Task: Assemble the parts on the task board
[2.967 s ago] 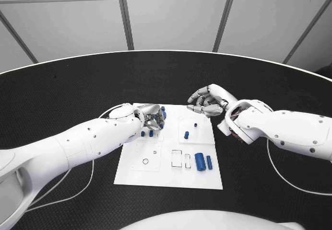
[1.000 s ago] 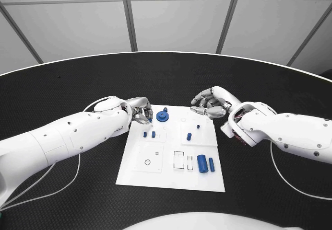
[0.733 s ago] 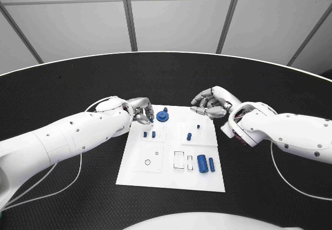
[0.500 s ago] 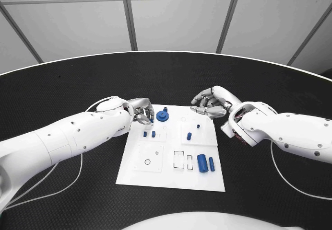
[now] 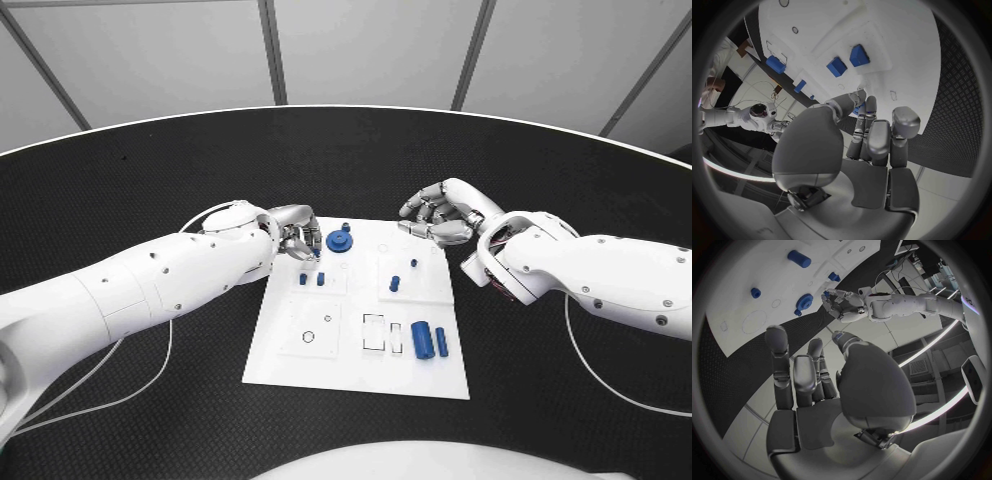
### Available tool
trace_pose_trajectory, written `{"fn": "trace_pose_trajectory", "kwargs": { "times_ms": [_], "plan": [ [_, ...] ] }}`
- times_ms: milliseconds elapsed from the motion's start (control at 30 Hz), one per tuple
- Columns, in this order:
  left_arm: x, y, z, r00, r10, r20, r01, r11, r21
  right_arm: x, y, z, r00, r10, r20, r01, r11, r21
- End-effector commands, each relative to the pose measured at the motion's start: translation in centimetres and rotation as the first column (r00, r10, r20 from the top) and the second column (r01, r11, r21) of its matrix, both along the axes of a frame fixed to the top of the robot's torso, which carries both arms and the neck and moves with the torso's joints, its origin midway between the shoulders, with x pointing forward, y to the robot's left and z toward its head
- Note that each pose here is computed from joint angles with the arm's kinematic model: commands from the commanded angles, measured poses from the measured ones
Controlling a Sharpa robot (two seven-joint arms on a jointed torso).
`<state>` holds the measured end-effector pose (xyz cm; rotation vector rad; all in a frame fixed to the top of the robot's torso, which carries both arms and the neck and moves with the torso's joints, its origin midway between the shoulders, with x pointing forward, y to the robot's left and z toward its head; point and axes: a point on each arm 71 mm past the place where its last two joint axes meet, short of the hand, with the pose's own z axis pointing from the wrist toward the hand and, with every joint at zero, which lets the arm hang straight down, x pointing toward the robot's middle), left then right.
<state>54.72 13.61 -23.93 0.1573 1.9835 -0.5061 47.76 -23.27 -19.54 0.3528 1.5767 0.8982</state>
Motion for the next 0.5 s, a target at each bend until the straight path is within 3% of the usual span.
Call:
{"fn": "trace_pose_trajectory", "kwargs": {
  "times_ms": [33, 500],
  "plan": [
    [0.0, 0.02, -0.03, 1.0, 0.0, -0.001, 0.0, 1.0, 0.001, 0.0, -0.01, 0.0, 1.0, 0.0, 0.0, 0.0, 1.0, 0.0],
    [-0.01, 0.12, -0.23, 1.0, 0.001, -0.014, -0.001, 1.0, 0.009, -0.02, -0.05, 0.01, 1.0, -0.001, 0.0, 0.001, 1.0, 0.0]
  ]
}}
